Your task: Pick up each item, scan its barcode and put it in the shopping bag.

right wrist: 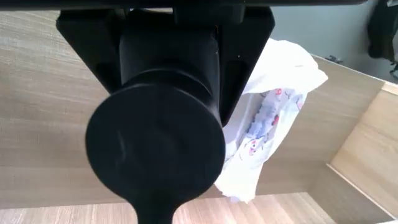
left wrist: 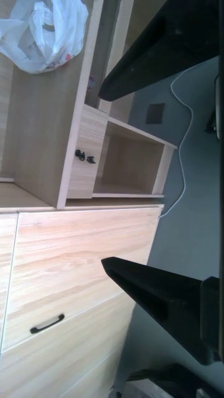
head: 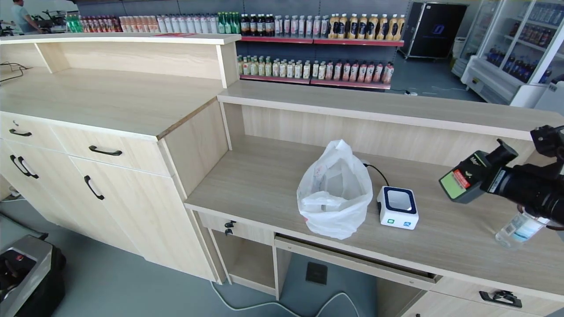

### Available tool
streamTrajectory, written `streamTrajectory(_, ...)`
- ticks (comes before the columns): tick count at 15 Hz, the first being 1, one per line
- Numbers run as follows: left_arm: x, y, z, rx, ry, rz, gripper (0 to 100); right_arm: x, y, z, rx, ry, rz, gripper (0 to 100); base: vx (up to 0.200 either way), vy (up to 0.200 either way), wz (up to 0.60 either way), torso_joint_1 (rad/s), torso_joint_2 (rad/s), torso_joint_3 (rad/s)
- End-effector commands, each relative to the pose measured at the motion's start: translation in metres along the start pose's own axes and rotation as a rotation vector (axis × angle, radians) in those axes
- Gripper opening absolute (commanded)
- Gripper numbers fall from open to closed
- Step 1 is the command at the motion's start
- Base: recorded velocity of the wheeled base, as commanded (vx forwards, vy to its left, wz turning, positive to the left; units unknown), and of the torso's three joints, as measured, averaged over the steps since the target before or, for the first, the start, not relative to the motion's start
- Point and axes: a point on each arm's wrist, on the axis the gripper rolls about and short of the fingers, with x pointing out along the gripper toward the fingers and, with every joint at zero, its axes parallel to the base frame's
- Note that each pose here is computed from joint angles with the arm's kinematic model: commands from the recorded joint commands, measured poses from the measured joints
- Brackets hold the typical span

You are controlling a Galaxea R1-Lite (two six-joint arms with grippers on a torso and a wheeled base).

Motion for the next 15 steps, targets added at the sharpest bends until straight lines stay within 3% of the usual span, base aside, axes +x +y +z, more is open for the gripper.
streamTrajectory(1,0.0,0.0,0.0,0.0,-0.001,0.0,100,0.05,-0.033,-0.003,0.138,0.075,-0.045,0,0.0,0.0,0.0,0.0,0.0,0.0)
streamTrajectory(3,0.0,0.0,0.0,0.0,0.001,0.0,100,0.075,-0.052,-0.004,0.173,0.103,0.022,0,0.0,0.0,0.0,0.0,0.0,0.0)
streamTrajectory(7,0.0,0.0,0.0,0.0,-0.001,0.0,100,0.093,-0.063,-0.024,0.201,0.163,0.083,0,0.0,0.0,0.0,0.0,0.0,0.0)
streamTrajectory(15,0.0,0.0,0.0,0.0,0.001,0.0,100,0.128,-0.067,-0.034,0.195,0.192,0.223,0,0.0,0.0,0.0,0.0,0.0,0.0)
